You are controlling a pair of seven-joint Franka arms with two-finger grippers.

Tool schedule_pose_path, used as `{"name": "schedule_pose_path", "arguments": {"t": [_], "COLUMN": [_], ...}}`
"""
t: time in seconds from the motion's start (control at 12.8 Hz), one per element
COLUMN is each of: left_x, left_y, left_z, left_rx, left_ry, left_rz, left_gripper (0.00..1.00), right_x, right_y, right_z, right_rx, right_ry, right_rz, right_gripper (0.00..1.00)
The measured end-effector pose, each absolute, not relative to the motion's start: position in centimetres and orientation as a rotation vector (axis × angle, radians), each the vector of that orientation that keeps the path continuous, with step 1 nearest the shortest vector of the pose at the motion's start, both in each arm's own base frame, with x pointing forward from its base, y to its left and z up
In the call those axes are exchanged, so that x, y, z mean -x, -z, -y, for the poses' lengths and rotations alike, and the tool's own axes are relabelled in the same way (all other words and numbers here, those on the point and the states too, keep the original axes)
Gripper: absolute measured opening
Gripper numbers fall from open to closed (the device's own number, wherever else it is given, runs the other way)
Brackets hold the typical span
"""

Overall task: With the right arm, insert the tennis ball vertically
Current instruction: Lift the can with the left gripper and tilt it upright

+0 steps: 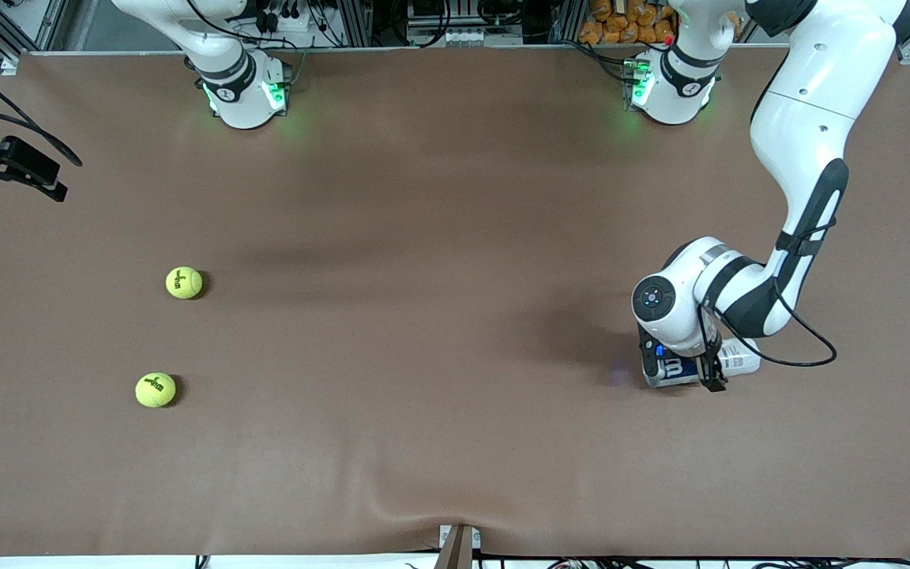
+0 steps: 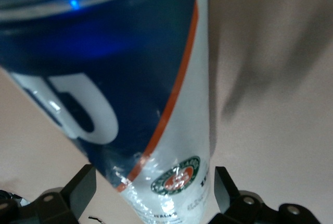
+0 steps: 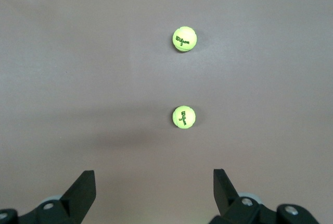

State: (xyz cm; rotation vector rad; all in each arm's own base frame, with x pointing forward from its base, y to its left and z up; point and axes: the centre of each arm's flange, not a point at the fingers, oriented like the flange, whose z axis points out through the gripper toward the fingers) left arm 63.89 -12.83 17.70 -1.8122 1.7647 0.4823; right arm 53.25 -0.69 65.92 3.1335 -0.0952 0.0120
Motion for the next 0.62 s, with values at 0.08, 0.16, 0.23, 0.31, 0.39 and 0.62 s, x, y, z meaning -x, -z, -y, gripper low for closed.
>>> {"name": "schedule_pose_path", "arguments": {"t": [0.08, 0.16, 0.23, 0.31, 0.39, 0.62], "left_x": [-63.9, -63.8, -63.8, -63.8, -63.8, -63.8], "left_y": [-17.5, -17.3, -17.1, -16.8, -16.5, -16.1], "left_z": [12.8, 12.8, 12.7, 12.7, 12.5, 12.5], "left_rx": [1.813, 1.815, 1.809, 1.802, 1.796, 1.797], "left_ry": [-0.485, -0.486, -0.487, -0.488, -0.491, -0.493], "left_rz": [-1.765, -1.763, -1.760, -1.757, -1.755, -1.760], "left_gripper": [1.00, 1.00, 1.00, 1.00, 1.00, 1.00], "right_x": [-53.2, -53.2, -53.2, -53.2, -53.2, -53.2], "right_y": [-66.0, -66.1, -66.1, -66.1, -66.1, -66.2], "right_z": [0.7, 0.7, 0.7, 0.8, 0.9, 0.9], "right_rx": [-3.133, -3.133, -3.133, -3.133, -3.133, -3.133], "right_ry": [-0.015, -0.017, -0.019, -0.019, -0.019, -0.020], "right_rz": [0.095, 0.095, 0.096, 0.098, 0.100, 0.100], "right_gripper": [1.00, 1.00, 1.00, 1.00, 1.00, 1.00]}}
